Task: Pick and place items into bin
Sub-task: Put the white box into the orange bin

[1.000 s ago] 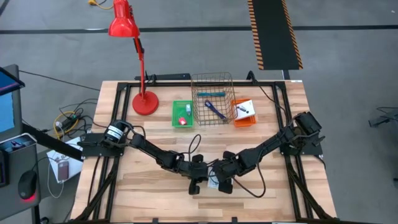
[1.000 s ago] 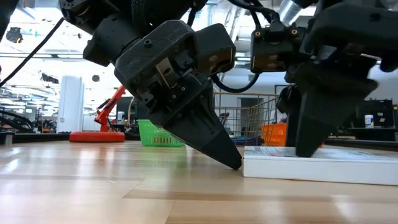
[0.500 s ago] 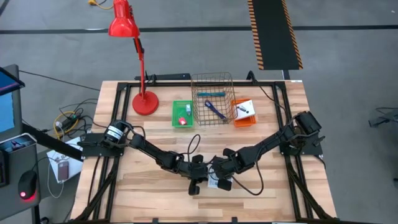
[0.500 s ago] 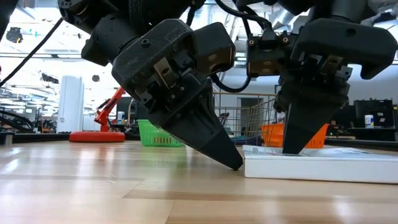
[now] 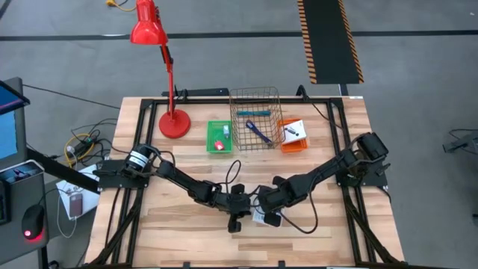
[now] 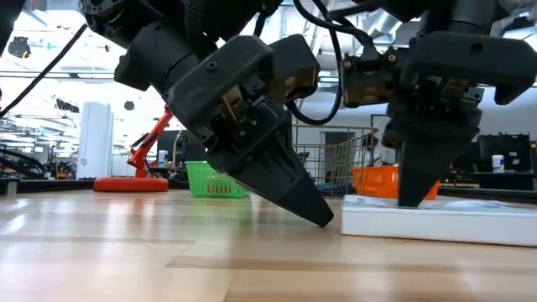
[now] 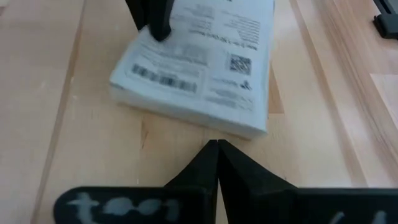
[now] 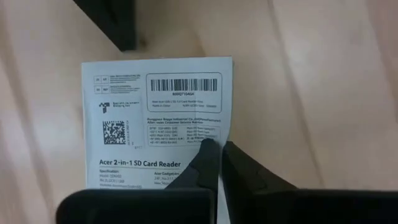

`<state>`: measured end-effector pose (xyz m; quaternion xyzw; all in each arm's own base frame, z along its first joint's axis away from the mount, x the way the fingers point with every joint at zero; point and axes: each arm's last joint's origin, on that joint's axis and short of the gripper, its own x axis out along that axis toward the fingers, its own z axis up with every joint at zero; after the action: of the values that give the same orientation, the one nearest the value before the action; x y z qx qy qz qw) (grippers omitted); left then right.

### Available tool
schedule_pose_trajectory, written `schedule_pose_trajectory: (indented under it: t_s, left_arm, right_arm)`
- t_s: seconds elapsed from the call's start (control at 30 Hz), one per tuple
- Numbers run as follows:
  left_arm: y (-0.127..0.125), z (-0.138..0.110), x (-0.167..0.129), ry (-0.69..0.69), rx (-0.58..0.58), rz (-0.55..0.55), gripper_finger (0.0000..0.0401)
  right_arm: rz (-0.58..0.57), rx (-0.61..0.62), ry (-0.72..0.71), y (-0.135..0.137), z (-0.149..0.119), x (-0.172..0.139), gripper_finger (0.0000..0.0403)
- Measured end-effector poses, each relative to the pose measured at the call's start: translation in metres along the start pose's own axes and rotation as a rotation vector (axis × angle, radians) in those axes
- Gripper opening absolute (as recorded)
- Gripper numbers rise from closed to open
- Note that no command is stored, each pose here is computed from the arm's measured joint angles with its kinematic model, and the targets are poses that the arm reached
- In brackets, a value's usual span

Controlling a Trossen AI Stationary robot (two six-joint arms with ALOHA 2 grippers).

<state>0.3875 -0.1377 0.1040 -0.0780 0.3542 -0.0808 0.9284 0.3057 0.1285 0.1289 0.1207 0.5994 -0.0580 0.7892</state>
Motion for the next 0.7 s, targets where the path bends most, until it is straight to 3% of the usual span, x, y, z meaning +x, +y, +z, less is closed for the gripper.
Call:
schedule_pose_trajectory:
  t_s: [0.3, 0.7]
  left_arm:
    - [0.000, 0.000, 0.000, 0.007, -0.001, -0.006, 0.0000]
    - [-0.001, -0.001, 0.000, 0.008, -0.001, 0.002, 0.0000]
  right_arm:
    - [-0.151, 0.057, 0.065, -0.014, -0.013, -0.026, 0.0001]
    - [-0.219, 0.136, 0.052, -0.026, -0.022, -0.065, 0.0001]
